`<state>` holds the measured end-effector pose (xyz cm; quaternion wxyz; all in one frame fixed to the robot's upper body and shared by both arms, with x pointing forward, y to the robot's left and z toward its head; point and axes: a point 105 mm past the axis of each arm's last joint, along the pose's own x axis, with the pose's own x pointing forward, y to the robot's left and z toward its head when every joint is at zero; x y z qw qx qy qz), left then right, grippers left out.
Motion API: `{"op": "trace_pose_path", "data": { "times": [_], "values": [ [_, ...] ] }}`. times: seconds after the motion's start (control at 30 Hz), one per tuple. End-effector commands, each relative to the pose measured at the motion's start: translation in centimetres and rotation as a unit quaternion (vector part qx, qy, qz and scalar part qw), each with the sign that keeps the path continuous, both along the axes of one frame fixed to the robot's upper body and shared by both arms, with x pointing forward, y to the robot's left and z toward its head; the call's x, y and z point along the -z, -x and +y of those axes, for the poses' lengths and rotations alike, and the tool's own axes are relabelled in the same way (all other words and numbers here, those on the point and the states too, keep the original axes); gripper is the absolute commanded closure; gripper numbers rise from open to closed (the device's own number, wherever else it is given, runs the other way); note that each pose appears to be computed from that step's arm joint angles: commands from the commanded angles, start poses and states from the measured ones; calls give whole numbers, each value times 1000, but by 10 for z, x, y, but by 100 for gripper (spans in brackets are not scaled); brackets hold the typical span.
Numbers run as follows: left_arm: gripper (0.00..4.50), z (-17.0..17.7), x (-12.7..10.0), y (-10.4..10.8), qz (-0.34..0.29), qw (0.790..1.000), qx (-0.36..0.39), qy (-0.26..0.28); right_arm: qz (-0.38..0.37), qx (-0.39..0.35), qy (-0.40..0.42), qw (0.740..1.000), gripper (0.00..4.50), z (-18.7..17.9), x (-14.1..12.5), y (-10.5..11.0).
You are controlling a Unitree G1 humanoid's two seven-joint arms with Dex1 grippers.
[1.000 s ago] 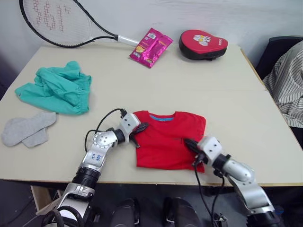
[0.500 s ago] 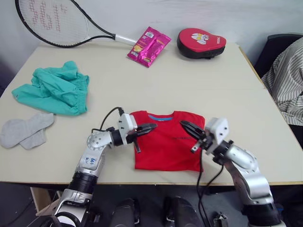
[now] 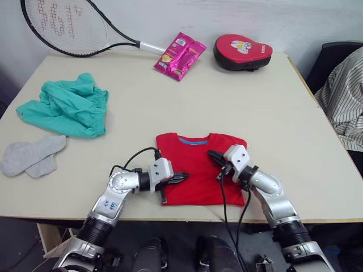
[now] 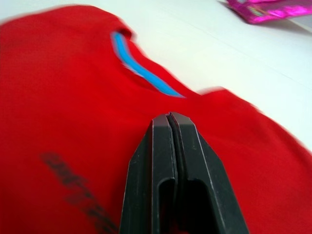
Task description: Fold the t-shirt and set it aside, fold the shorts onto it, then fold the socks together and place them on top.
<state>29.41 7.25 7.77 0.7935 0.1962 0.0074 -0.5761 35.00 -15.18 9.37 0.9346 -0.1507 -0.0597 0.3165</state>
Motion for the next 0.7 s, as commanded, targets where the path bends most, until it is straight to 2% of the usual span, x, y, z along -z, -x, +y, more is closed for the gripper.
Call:
{"op": "trace_pose_path", "data": {
  "times": [0.03, 0.1, 0.23, 0.33, 0.4, 0.47, 0.57, 0.6, 0.7],
  "values": [
    [450, 5, 14, 4, 26, 999, -14, -12, 20, 77, -36, 996, 447, -54, 0, -6],
    [450, 4, 13, 4, 23, 1000, -13, -3, 32, 78, -67, 994, 447, -70, -7, -4],
    [450, 4, 2, 0, 4, 999, -19, 28, 106, 4, -173, 979, 447, -79, -32, 14],
    [450, 7, -5, -4, -11, 999, -18, 40, 190, -50, -173, 965, 361, -79, -39, 36],
    [450, 7, -10, -5, -16, 998, -11, 53, 302, -83, -191, 930, 300, -74, -35, 56],
    [450, 7, -14, -6, -17, 998, -6, 67, 405, -83, -202, 888, 241, -70, -26, 69],
    [450, 5, -17, -6, -13, 997, 1, 74, 517, -77, -210, 826, 147, -67, -10, 84],
    [450, 5, -17, -6, -13, 997, 3, 74, 536, -82, -217, 812, 112, -64, -9, 87],
    [450, 6, -16, -6, -10, 997, 6, 73, 566, -88, -218, 791, 7, -50, -2, 85]
  ]
}}
